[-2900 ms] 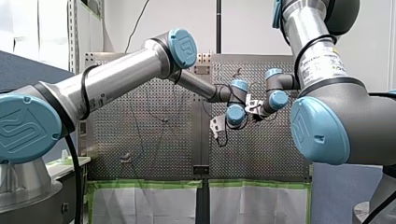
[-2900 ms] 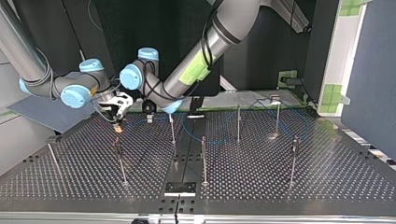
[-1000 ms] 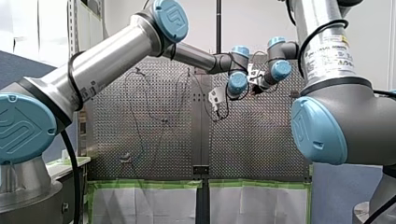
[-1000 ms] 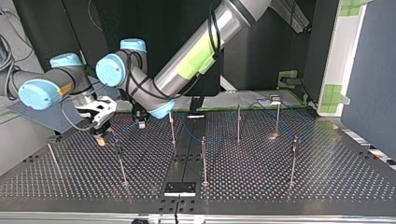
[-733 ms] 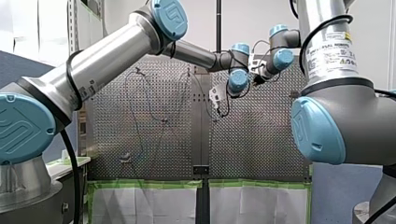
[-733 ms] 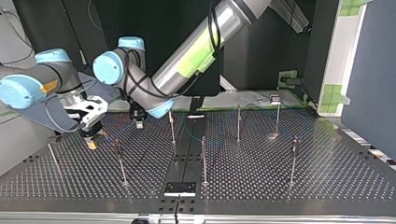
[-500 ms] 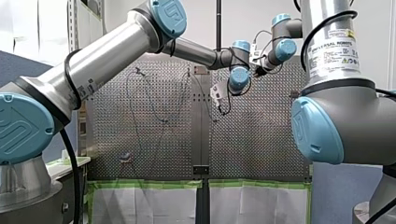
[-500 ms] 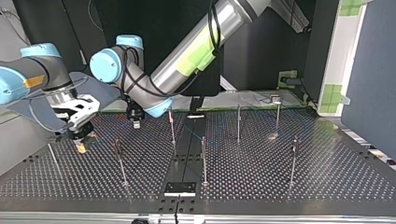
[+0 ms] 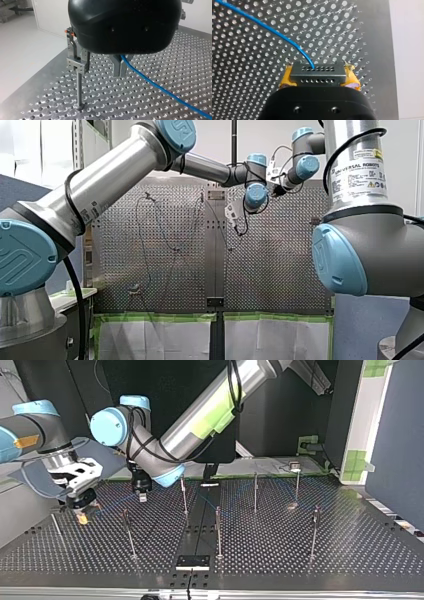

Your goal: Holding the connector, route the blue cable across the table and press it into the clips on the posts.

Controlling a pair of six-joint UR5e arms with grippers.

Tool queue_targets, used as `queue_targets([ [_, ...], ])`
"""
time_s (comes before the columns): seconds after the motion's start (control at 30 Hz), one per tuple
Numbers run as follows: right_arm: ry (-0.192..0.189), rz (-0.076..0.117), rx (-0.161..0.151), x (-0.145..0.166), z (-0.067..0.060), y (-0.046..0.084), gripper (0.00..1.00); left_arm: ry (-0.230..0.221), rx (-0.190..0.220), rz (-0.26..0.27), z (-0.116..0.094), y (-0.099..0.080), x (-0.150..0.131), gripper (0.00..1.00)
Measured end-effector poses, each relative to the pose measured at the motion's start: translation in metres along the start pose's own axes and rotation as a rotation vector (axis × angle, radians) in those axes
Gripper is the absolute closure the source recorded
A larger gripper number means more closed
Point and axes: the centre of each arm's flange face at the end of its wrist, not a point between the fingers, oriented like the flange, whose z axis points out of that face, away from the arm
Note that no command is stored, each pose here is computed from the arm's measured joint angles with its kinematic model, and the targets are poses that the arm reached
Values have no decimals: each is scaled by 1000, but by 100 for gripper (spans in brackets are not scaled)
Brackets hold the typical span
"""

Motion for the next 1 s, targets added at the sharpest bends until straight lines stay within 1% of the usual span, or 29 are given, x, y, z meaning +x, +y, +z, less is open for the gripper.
queue_targets([
  [0.13,-9,-3,5,-5,2,-1,100,-12,-9,-14,9,6,-5,100],
  [0.2,-14,-5,14,-8,3,-1,100,-21,-10,-15,18,11,-8,100],
  [0.37,-20,-9,39,-11,5,-3,100,-46,7,-14,32,16,-15,100],
  [0.6,-23,-8,67,-11,8,0,100,-70,9,-21,40,19,-25,100],
  [0.8,-19,-6,79,-8,11,3,100,-96,13,-30,48,21,-33,100],
  [1.0,-24,-5,86,-10,20,9,100,-124,41,-42,59,22,-40,100],
])
